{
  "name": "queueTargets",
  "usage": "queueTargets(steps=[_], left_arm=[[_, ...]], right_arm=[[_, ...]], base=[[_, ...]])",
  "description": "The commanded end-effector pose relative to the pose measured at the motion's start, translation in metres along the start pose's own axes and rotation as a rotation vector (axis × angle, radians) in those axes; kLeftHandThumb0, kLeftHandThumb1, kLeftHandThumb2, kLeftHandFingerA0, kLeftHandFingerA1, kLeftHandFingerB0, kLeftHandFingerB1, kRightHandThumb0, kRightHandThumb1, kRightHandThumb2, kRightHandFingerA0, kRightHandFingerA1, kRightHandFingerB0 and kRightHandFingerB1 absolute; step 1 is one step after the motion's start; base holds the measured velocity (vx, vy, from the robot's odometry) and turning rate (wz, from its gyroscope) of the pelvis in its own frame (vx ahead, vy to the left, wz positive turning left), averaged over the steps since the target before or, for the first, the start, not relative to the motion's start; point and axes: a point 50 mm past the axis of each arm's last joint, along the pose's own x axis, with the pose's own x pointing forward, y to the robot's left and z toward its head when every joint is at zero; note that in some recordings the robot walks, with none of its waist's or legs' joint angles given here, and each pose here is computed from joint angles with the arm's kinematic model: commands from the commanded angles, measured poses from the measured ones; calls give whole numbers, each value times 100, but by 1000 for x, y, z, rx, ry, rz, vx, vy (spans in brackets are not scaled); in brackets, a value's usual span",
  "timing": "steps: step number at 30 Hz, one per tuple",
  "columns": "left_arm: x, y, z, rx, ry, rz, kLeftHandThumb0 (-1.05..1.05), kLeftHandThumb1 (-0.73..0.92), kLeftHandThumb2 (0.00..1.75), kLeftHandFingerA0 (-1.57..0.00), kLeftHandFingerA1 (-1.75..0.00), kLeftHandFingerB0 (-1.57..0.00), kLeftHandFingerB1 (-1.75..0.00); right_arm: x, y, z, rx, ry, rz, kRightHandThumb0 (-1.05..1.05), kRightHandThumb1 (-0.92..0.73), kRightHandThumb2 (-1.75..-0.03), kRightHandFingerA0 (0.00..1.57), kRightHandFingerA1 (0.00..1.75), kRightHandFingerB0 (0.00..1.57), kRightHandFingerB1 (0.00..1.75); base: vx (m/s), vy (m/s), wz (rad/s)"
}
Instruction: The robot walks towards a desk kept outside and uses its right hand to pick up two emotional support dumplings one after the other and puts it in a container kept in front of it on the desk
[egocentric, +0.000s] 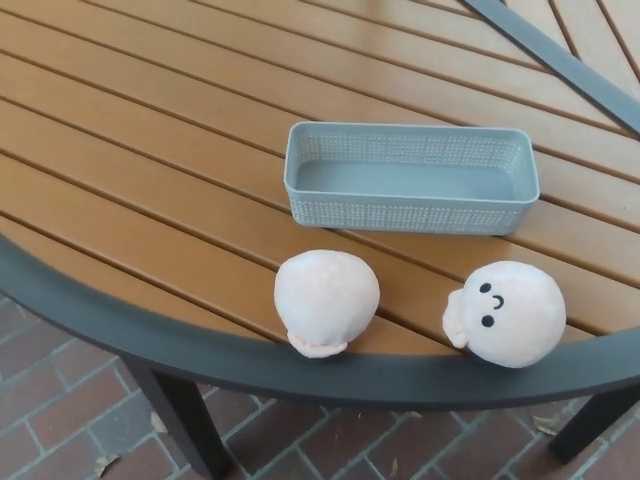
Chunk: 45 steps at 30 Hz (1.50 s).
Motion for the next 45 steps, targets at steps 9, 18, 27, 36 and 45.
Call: queueTargets(steps=[9, 18, 27, 36, 45], left_arm=[[1, 6, 4, 11, -7, 27, -97, -24, 155, -124, -143, -109, -126], [1, 7, 4, 6, -10, 27, -97, -23, 156, -131, -140, -113, -122], [1, 8, 7, 13, -38, 13, -18, -12, 86, -128, -120, -126, -117], [4, 1, 22, 5, -112, -37, -21, -14, 82, -131, -120, -133, -119], [4, 3, 21, -17, -96, -8, -18, -13, 84, -130, -120, -130, -118]], right_arm=[[-7, 20, 81, -100, -353, 342, -65, -41, -81, 1, 18, 1, 22], [-39, 85, 147, -381, -591, 841, -89, -53, -88, 0, 0, 0, 4], [-64, 142, 153, -462, -677, 1060, -81, -50, -85, 0, 1, 0, 12], [-70, 175, 157, -608, -718, 1143, -82, -51, -89, 0, 8, 0, 15], [-64, 191, 164, -737, -722, 1137, -92, -56, -89, 0, 0, 0, 9]], base=[[0, 0, 0], [0, 0, 0], [0, 0, 0], [-25, -36, 1], [-33, -47, 1]])
